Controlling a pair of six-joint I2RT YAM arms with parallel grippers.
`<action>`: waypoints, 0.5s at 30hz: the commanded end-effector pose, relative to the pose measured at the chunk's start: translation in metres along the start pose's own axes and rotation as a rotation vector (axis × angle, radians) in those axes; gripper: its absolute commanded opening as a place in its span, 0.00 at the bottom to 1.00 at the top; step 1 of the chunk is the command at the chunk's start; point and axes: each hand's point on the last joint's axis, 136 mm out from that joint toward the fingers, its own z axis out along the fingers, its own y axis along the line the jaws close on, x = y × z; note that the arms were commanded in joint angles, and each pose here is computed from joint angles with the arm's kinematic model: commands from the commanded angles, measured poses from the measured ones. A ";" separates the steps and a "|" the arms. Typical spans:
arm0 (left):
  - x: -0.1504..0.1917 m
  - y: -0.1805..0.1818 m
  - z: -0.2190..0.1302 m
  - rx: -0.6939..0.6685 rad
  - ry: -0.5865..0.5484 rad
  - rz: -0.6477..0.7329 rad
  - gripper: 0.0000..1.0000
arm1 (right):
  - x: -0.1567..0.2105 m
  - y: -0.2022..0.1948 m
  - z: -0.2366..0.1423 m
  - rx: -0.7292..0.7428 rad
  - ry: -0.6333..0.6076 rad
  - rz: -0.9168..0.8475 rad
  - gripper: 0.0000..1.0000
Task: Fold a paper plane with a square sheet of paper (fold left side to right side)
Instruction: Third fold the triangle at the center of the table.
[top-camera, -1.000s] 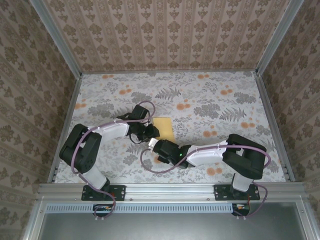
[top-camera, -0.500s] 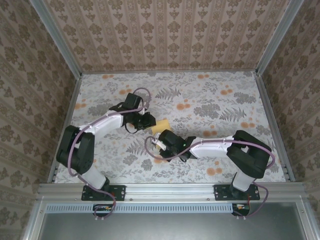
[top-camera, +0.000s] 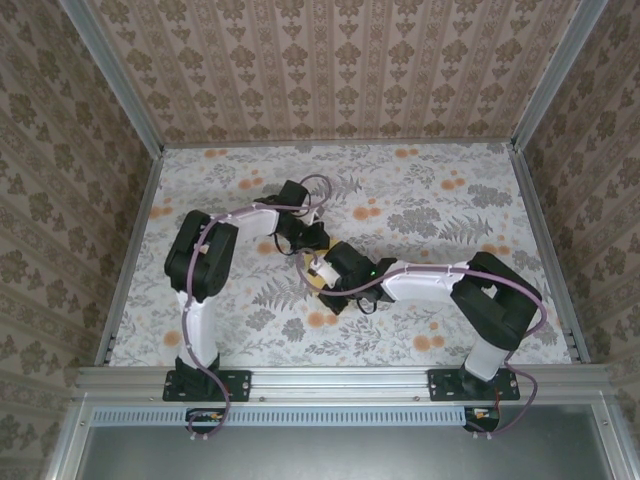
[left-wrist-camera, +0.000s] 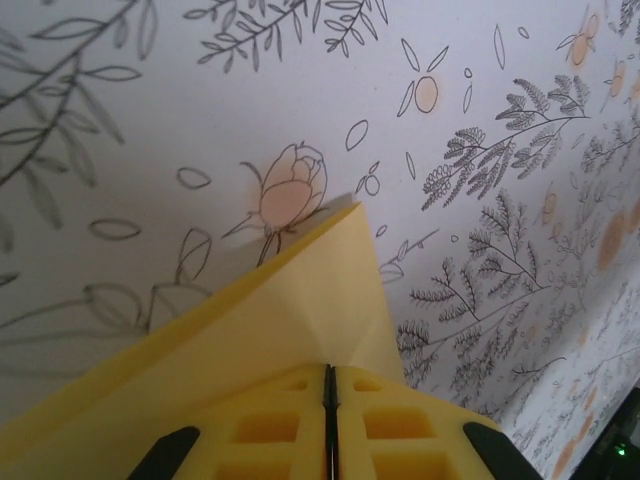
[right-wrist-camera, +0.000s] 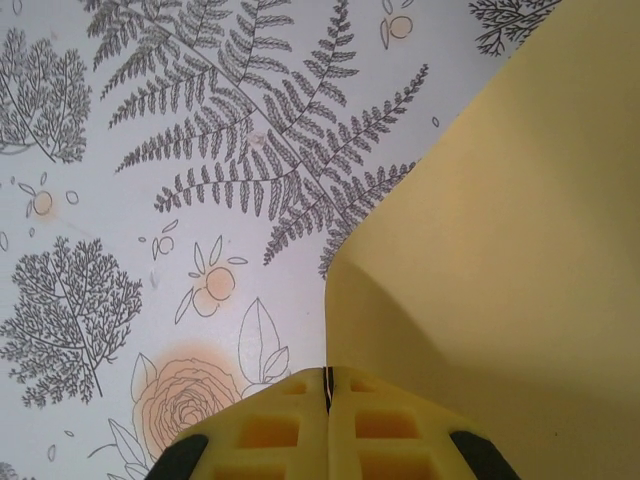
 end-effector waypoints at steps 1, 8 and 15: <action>0.007 -0.002 0.009 0.007 0.050 0.039 0.08 | 0.000 0.008 0.001 -0.109 0.032 0.076 0.00; 0.014 0.005 0.019 -0.029 0.082 0.064 0.06 | -0.003 -0.009 -0.001 -0.167 0.037 0.215 0.00; 0.016 0.006 0.022 -0.037 0.091 0.072 0.05 | 0.007 -0.036 0.005 -0.123 0.062 0.320 0.00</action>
